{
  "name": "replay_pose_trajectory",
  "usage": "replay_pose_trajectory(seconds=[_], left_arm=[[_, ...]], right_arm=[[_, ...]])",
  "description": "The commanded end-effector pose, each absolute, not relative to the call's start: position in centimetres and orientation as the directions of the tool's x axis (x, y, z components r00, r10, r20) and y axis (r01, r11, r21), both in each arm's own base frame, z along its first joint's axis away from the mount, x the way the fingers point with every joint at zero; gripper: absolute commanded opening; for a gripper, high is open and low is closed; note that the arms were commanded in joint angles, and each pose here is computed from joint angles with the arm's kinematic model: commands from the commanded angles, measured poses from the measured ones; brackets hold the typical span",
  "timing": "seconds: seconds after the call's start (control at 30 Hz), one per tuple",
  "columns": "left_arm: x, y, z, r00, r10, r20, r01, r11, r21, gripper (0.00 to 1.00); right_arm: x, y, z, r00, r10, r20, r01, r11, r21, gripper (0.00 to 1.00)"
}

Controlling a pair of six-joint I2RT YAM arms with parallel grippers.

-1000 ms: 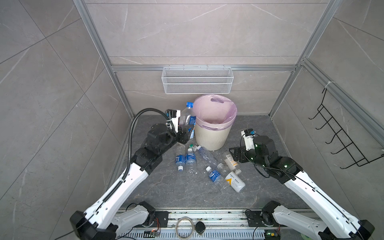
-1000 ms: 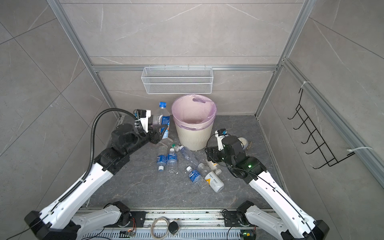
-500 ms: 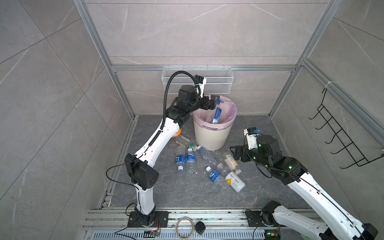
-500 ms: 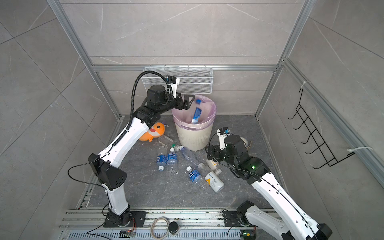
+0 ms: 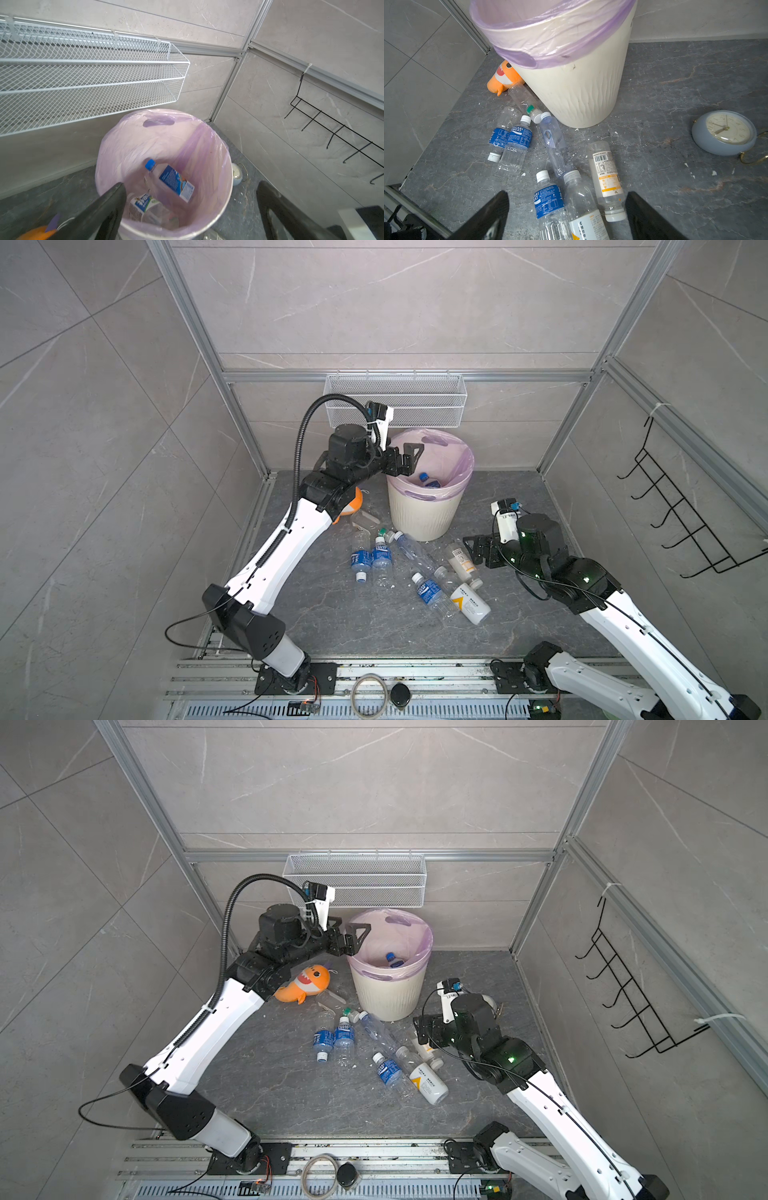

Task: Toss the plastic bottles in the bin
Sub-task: 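Withdraw the left gripper from the bin while the right gripper moves toward the bottles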

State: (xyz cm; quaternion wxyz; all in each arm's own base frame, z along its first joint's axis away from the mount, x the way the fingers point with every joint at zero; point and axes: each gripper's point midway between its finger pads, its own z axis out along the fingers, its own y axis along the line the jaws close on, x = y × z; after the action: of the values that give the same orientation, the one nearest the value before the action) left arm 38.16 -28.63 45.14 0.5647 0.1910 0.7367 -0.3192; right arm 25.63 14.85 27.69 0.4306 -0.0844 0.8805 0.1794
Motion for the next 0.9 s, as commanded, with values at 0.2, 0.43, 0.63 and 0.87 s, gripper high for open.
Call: replay_pose_trajectory(seconds=[0.2, 0.43, 0.63, 0.87], left_arm=[[34.8, -25.1, 41.9, -0.310, -0.054, -0.949, 0.594, 0.768, -0.238, 1.00], [33.3, -23.6, 35.9, -0.418, -0.058, -0.907, 0.528, 0.797, -0.294, 1.00], [32.0, -22.2, 31.8, -0.475, -0.063, -0.878, 0.474, 0.822, -0.315, 1.00], [31.8, -22.2, 28.5, -0.532, -0.045, -0.846, 0.450, 0.831, -0.327, 0.99]], right_arm=[[24.2, 14.5, 24.0, -0.690, -0.056, -0.722, -0.306, 0.926, 0.220, 0.90], [23.2, 14.9, 20.9, -0.749, -0.093, -0.656, -0.318, 0.919, 0.232, 0.87], [23.1, 14.9, 19.0, -0.791, -0.096, -0.604, -0.289, 0.929, 0.230, 0.84], [22.6, 14.7, 18.1, -0.815, -0.075, -0.575, -0.259, 0.934, 0.245, 0.83]])
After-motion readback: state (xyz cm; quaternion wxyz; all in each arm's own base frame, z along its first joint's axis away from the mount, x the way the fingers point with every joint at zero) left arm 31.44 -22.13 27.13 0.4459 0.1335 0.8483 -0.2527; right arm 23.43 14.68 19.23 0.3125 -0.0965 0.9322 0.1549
